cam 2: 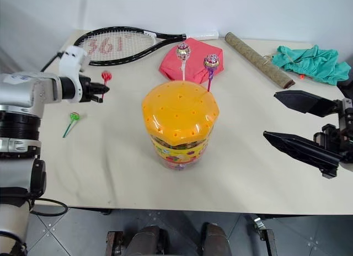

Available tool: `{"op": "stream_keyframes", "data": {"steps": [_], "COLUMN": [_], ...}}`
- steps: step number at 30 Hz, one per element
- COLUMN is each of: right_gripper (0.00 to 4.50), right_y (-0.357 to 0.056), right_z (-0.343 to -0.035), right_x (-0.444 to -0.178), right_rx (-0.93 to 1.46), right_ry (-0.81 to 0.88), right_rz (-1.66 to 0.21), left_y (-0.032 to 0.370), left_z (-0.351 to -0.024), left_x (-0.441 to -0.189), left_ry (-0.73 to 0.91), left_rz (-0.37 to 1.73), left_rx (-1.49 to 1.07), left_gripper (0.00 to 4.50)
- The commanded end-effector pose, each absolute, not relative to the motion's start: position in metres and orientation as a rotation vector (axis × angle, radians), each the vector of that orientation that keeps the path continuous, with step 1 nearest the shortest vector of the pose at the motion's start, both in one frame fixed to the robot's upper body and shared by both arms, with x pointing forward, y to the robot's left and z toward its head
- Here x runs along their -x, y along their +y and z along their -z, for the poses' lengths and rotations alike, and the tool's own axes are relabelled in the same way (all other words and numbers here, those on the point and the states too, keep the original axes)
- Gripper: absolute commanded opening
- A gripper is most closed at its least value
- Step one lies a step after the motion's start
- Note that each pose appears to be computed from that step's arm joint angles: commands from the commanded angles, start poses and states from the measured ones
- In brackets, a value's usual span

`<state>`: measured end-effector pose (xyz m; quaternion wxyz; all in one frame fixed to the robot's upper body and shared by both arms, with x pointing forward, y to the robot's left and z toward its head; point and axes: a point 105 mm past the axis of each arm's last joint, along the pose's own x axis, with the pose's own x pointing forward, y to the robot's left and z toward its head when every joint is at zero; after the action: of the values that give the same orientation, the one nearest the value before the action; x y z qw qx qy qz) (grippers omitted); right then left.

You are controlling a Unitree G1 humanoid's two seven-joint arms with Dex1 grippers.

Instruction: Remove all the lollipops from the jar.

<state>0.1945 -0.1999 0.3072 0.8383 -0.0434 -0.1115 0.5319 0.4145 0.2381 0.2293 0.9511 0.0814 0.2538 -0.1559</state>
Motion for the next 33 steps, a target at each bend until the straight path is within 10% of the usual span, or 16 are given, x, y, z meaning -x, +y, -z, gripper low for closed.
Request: {"op": "stream_keyframes", "data": {"steps": [1,8,23,33], "right_gripper": [4.50,4.50,4.50,4.50], "right_y": [-0.201,-0.203,-0.208,-0.225], "right_z": [-0.312,-0.308,-0.308,-0.308], "right_x": [-0.198,-0.204,-0.207,-0.199], "right_rx": [0.118,0.118,0.146,0.189], "right_ry": [-0.255,-0.248,-0.238,-0.218], "right_rz": [-1.103,-1.091,-1.085,-1.013], "left_y": [0.258,0.274,0.266,0.231], "left_z": [-0.208,-0.185,-0.233,-0.293], "left_x": [-0.411,-0.395,-0.389,-0.388], "left_ry": [0.637,0.795,0.700,0.414], "left_rz": [0.186,0.136,0.201,0.500], "left_rx": [-0.192,-0.200,-0.197,-0.317], "left_gripper": [0.03,0.03,4.48,4.48]}}
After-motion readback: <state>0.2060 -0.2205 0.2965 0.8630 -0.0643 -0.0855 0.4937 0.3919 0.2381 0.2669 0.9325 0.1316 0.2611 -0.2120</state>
